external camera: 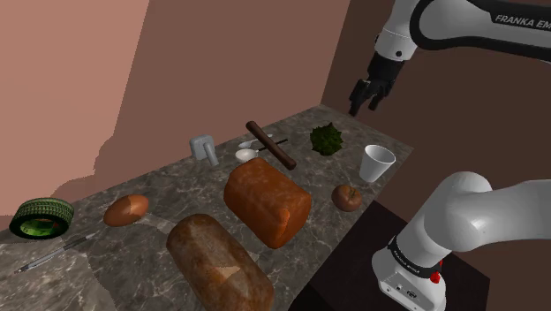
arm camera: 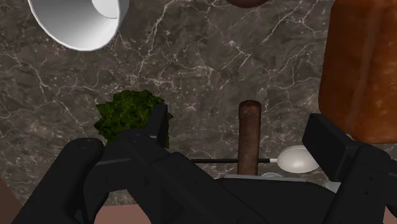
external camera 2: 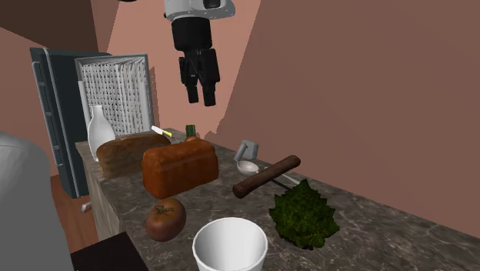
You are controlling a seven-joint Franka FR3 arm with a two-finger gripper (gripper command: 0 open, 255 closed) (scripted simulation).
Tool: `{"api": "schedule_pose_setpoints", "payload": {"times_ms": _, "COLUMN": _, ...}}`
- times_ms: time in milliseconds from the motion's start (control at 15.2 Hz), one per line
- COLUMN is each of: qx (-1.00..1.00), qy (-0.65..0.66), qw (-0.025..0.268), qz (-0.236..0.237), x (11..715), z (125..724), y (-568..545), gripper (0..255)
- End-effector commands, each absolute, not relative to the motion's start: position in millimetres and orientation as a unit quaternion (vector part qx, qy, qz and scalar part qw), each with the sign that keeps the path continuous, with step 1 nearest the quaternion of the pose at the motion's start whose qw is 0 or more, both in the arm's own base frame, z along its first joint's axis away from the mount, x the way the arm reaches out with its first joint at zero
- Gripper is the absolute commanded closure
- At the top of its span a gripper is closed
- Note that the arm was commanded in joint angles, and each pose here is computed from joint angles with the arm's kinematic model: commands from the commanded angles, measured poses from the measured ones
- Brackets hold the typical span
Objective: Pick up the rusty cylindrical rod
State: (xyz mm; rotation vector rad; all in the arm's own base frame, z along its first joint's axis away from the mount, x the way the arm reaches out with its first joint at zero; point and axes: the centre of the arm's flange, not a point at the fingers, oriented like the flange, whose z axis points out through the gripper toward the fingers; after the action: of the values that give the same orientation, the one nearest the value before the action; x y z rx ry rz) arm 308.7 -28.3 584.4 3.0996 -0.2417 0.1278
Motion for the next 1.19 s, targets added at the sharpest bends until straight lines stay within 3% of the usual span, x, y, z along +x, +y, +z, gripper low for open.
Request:
{"api": "schedule_pose_setpoints", "payload": {"times_ms": 0, "qx": 0.996, "qy": -0.078, "qw": 0.015, "qz": 0.041, "x": 309, "z": 584, "y": -28, "gripper": 0}}
{"api": "schedule_pose_setpoints", "payload": {"times_ms": 1122, "qx": 0.996, "qy": -0.078, "qw": -0.018, "qz": 0.044, "x": 478, "z": 442, "y": -8, "gripper": 0}}
